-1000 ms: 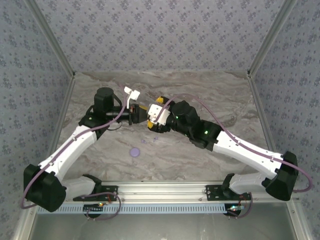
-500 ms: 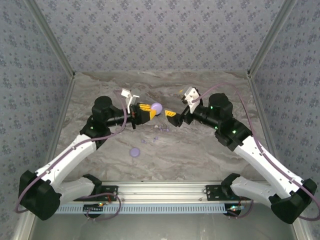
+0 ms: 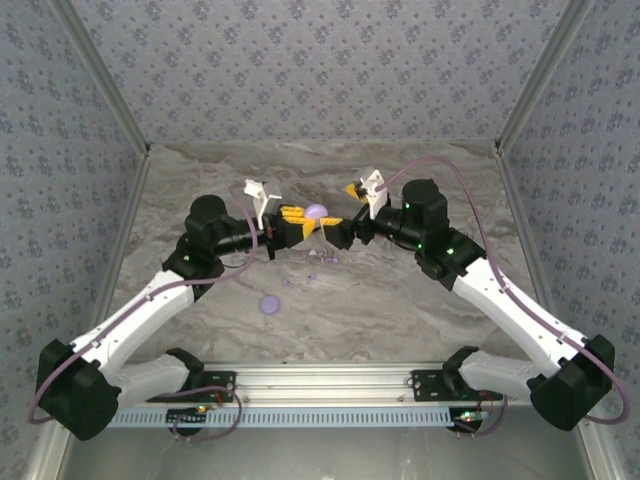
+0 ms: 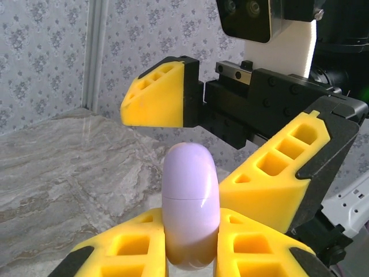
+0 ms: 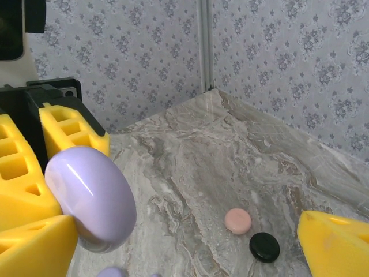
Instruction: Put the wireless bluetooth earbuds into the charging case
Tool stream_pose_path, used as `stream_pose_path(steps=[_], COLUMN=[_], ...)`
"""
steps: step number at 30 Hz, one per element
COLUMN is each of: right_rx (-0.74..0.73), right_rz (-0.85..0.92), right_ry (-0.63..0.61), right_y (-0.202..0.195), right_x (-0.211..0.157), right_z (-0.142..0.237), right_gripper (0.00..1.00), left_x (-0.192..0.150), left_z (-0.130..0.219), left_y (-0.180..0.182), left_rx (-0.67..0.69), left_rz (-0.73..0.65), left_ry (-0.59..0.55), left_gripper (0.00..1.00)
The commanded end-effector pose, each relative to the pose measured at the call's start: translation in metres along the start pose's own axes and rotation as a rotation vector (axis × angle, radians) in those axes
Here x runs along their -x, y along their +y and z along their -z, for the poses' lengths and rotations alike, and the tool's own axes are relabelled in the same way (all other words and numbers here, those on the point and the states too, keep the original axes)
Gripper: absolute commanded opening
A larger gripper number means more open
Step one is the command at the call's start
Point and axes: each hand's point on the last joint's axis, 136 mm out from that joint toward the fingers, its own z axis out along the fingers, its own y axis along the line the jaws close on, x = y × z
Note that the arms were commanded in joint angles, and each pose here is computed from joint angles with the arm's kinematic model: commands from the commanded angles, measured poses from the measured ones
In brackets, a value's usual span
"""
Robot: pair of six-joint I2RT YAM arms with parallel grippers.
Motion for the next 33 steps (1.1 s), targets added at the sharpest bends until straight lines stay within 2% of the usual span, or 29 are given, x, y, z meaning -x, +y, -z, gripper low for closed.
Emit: stream_pose_path(steps=[1,15,18,22,24,28,33], right_rx=[-0.063,-0.081,-0.088,-0.117,-0.14,-0.152,-0.231], right_rz=[-0.016,-0.055,-0.056,-0.082,-0.124,-0.226,-0.369], right_ry=[-0.073,-0.066,-0.075,-0.052,0.007,0.163,0.386], right_y=[-0.015,-0.036,-0.036,-0.04,-0.045,-0.05,-0.063], right_x=[0.028,0.032,0.036,0.031,0.018,-0.024,-0.091], right_z=[0.003,-0.002,0.005,0.018,0.019,0.011,-0.005], right_gripper=[1.0,1.0,1.0,1.0,1.0,0.92,0.78], left_x=[0.014,0.012,0.011,0.007,0.004,0.001,-0.004], left_z=[0.003,0.001,0.002,0.006,0.011,0.028,0.049], left_y=[-0.013,-0.013,-0.01,0.004,0.012,0.021,0.021], left_rx=[-0.033,-0.034,-0.013,0.08,0.142,0.246,0.32], left_rz=[-0.067,-0.075,-0.079,-0.085,-0.092,-0.109,-0.135], left_ry=[-0.027,-0.007,-0.004,-0.008,-0.02,-0.059,-0.083], left_gripper=[0.0,0.0,0.0,0.0,0.0,0.0,0.0])
